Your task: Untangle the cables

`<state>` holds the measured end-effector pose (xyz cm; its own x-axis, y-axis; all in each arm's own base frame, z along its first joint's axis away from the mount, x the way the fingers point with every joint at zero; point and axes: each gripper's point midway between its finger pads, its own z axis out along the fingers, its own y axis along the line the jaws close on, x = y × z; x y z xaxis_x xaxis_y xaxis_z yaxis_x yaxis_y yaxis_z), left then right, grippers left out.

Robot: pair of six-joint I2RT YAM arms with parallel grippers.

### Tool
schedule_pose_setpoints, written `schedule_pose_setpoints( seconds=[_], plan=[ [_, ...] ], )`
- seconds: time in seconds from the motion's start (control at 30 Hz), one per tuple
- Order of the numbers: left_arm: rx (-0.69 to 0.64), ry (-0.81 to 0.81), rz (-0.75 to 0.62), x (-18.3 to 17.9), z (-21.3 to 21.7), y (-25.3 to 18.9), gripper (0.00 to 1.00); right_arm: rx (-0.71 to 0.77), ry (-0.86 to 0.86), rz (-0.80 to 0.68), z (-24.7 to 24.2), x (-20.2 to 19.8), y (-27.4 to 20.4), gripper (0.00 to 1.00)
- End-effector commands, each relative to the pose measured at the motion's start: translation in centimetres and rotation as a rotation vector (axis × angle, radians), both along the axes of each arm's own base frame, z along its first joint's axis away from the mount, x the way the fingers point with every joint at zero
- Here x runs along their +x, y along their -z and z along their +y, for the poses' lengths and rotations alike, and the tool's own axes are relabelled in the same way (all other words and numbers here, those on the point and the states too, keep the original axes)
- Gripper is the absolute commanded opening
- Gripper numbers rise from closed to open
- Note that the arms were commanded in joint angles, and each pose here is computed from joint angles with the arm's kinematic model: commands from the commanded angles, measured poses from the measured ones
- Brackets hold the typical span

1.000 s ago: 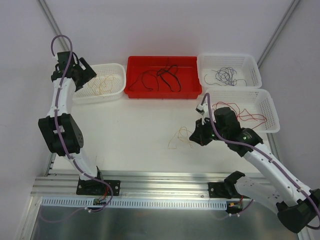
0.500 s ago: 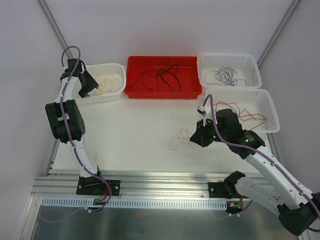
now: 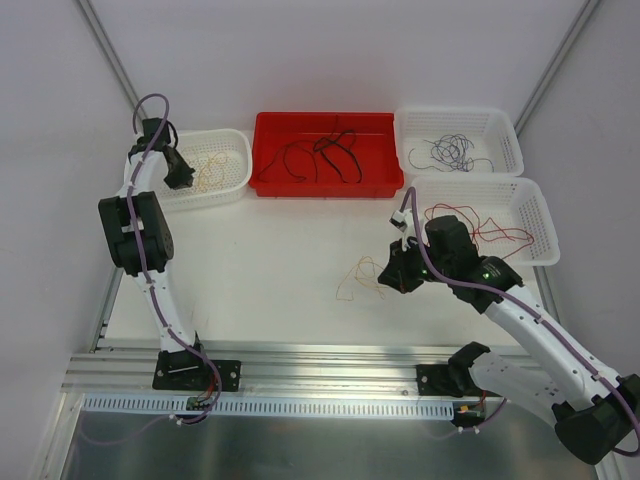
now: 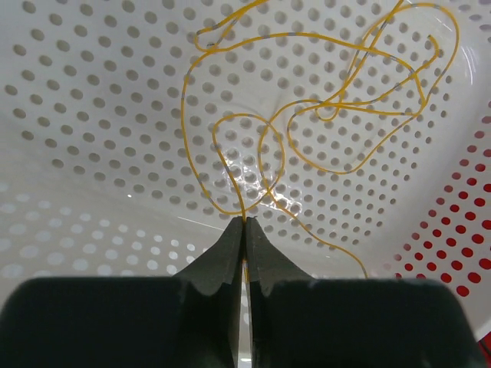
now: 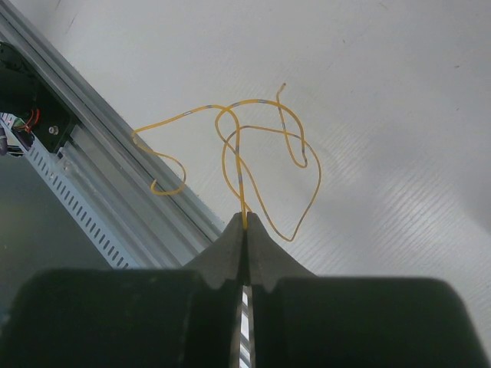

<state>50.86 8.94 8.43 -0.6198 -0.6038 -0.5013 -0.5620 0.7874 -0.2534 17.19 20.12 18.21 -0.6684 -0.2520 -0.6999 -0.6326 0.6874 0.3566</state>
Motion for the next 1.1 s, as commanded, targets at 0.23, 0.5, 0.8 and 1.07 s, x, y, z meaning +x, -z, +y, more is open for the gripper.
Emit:
schedule_pose_setpoints(
  seconds=[0.23,0.5,0.8,1.07],
  plan=[
    [0.127,0.019,-0.228,0.5,0.4,-11.8,0.0,0.014,-0.008,-0.039,0.2,0.3,-0.7,0.02],
    [0.198,-0.032,-0.25,2.3,2.2,-12.8,0.02,0.017,-0.006,-0.041,0.2,0.2,-0.9,0.02],
    [0.254,-0.016,-0.096,4.6,3.4,-4.6,0.14,-0.005,0.002,-0.034,0.0,0.4,-0.7,0.02],
    [0.277,-0.005,-0.087,4.4,3.6,-4.7,0.48,0.002,-0.011,-0.025,0.6,0.6,-0.4,0.02]
  ],
)
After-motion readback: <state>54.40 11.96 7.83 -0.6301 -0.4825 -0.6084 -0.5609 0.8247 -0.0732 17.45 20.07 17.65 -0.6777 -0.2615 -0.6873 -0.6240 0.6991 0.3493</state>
